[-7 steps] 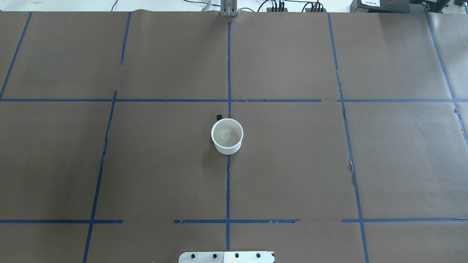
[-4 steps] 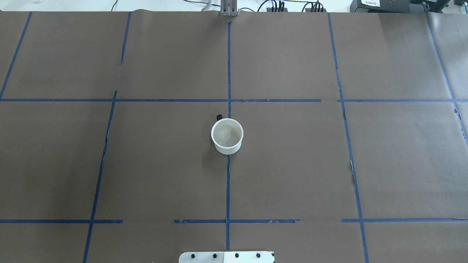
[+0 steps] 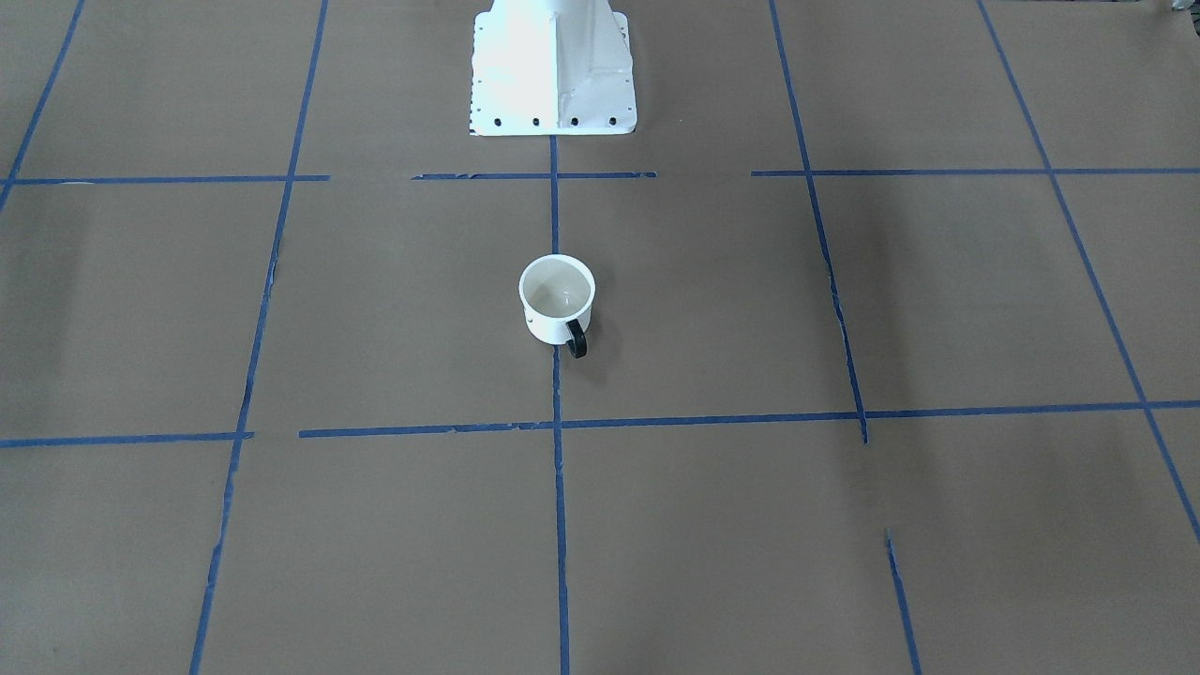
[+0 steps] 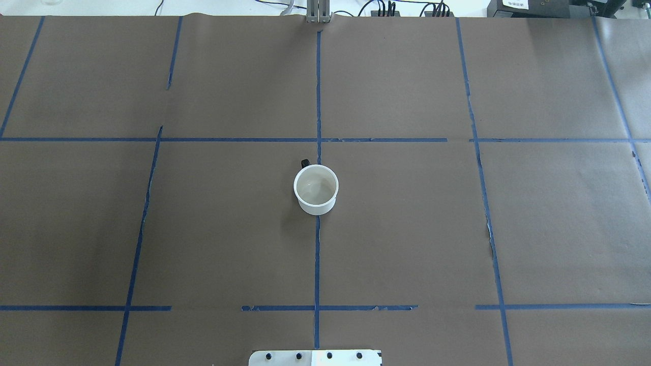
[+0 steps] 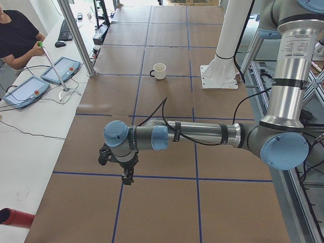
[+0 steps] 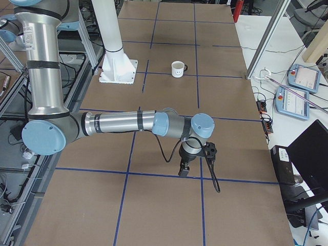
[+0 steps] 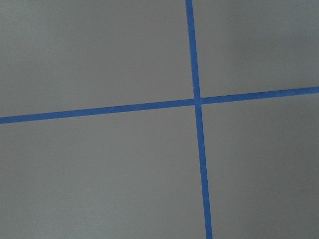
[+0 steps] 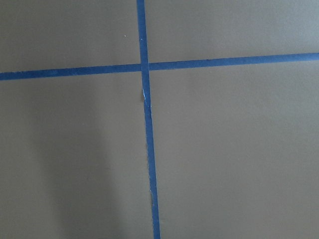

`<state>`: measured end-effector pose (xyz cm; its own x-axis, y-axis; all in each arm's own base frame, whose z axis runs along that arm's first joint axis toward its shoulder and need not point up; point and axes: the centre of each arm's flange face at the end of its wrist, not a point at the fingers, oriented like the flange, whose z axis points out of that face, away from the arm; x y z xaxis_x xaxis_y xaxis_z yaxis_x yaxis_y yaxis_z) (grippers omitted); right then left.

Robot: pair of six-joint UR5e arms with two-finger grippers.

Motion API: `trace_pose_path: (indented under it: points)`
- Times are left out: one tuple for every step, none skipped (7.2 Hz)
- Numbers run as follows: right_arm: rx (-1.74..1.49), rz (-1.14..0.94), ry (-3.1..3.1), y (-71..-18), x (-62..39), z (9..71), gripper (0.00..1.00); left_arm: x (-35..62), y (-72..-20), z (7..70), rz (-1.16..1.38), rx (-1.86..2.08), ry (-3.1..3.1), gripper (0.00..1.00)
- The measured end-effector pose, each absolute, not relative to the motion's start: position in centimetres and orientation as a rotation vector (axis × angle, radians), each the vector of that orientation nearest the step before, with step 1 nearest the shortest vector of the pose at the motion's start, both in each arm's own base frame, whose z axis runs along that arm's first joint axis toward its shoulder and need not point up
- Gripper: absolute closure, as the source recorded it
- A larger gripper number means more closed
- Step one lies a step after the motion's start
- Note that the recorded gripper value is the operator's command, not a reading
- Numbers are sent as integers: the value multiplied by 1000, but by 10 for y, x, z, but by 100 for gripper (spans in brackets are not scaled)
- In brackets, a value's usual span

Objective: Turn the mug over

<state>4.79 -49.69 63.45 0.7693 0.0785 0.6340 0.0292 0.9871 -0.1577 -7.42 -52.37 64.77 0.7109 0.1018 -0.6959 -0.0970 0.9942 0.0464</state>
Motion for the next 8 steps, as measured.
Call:
trace_pose_path:
  points:
    - [-162, 27, -693, -497, 48, 634, 0, -74, -523, 648, 110, 6, 772, 0]
    - [-162, 27, -693, -497, 48, 634, 0, -74, -523, 648, 110, 6, 772, 0]
    - [-162, 27, -693, -497, 48, 634, 0, -74, -523, 648, 110, 7, 772, 0]
    - [-162, 27, -693, -497, 48, 634, 0, -74, -523, 647, 111, 8, 772, 0]
    - [-162, 27, -693, -497, 48, 634, 0, -74, -524, 646, 112, 10, 773, 0]
    - [-162, 27, -693, -497, 48, 634, 0, -74, -524, 646, 112, 12, 773, 0]
    - [-162, 27, -693, -497, 48, 634, 0, -74, -524, 645, 112, 12, 773, 0]
    - [-162, 27, -693, -497, 48, 634, 0, -74, -524, 645, 112, 12, 773, 0]
